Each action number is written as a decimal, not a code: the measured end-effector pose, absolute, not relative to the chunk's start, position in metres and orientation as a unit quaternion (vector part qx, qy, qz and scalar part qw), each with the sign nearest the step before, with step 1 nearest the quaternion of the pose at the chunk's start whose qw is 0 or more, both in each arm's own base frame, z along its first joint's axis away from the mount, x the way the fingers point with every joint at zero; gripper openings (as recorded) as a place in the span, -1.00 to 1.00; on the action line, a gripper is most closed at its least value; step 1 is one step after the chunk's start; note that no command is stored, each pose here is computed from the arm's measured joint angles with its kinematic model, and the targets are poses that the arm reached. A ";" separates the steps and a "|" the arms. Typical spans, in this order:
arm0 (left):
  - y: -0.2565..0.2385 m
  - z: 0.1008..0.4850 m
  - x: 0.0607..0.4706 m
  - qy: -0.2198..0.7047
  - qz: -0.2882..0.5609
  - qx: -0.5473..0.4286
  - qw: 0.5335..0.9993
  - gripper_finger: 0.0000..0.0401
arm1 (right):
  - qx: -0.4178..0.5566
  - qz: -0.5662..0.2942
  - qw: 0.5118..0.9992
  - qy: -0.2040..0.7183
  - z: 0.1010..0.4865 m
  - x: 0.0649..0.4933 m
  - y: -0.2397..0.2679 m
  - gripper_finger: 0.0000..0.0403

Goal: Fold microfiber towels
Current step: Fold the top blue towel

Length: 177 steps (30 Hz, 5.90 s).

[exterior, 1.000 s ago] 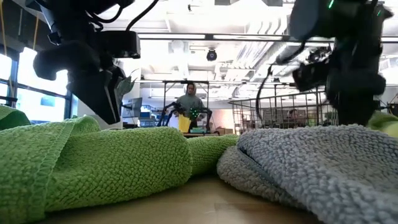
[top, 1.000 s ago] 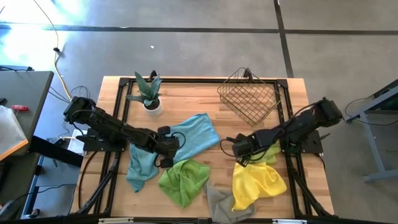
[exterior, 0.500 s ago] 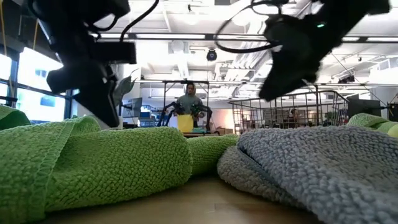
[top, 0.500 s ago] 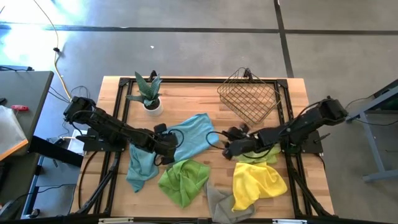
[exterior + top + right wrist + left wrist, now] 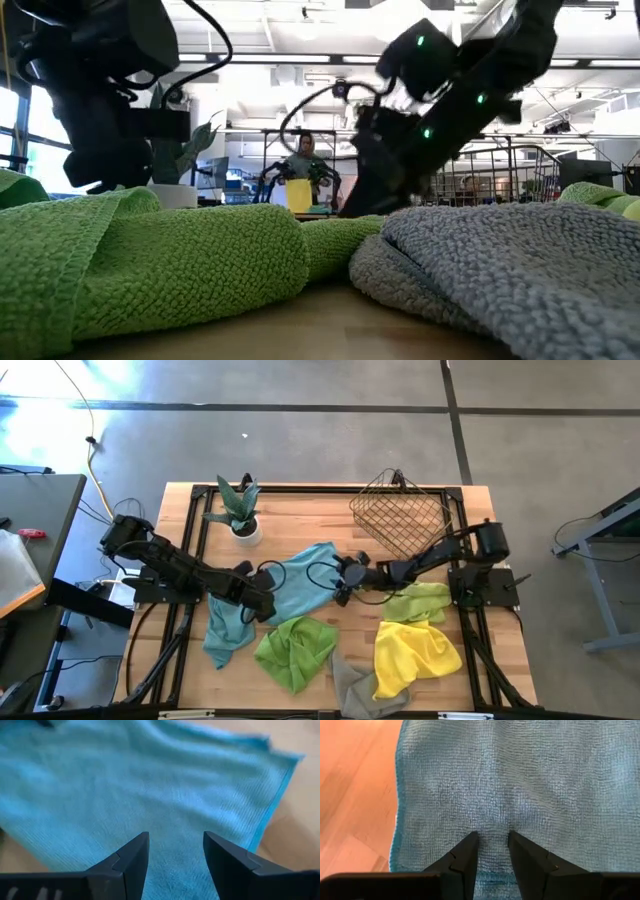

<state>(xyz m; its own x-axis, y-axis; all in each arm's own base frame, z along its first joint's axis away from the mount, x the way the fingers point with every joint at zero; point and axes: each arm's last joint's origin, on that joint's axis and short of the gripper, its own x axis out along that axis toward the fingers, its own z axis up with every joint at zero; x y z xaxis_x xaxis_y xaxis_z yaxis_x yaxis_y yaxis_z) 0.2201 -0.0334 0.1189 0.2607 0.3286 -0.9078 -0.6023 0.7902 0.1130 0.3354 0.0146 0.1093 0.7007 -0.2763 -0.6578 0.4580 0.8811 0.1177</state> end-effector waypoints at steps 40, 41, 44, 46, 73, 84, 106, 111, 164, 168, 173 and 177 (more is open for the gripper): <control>-0.025 0.119 0.236 0.501 0.201 -0.048 0.840 -0.49 | 0.284 -0.264 0.844 0.370 0.156 0.293 0.040 -0.10; -0.024 0.118 0.236 0.497 0.202 -0.051 0.842 -0.49 | 0.276 -0.261 0.847 0.372 0.156 0.293 0.040 -0.10; -0.020 0.114 0.233 0.489 0.207 -0.056 0.845 -0.49 | 0.273 -0.278 0.847 0.362 0.157 0.293 0.039 -0.10; -0.019 0.113 0.233 0.482 0.209 -0.059 0.849 -0.49 | 0.298 -0.297 0.835 0.354 0.156 0.292 0.039 -0.10; -0.018 0.099 0.243 0.462 0.231 -0.031 0.856 -0.50 | 0.430 -0.400 0.745 0.316 0.113 0.300 0.045 -0.10; -0.018 0.099 0.243 0.464 0.224 -0.034 0.856 -0.50 | 0.403 -0.388 0.759 0.332 0.117 0.297 0.044 -0.61; -0.021 0.125 0.246 0.444 0.183 -0.067 0.875 -0.50 | 0.246 -0.365 0.788 0.431 0.144 0.302 0.021 -1.00; -0.023 0.125 0.247 0.444 0.168 -0.084 0.876 -0.50 | 0.177 -0.351 0.792 0.468 0.173 0.314 0.015 -1.00; -0.088 0.209 0.199 0.297 0.052 -0.155 0.941 -0.50 | 0.265 -0.046 0.934 0.236 0.134 0.422 0.073 -1.00; -0.088 0.208 0.198 0.300 0.056 -0.152 0.940 -0.50 | 0.255 -0.032 0.935 0.243 0.131 0.427 0.078 -1.00; -0.087 0.207 0.198 0.303 0.063 -0.147 0.940 -0.50 | 0.237 -0.029 0.939 0.248 0.128 0.429 0.078 -0.94; -0.087 0.207 0.197 0.305 0.064 -0.145 0.939 -0.50 | 0.222 -0.026 0.942 0.251 0.128 0.429 0.077 -0.71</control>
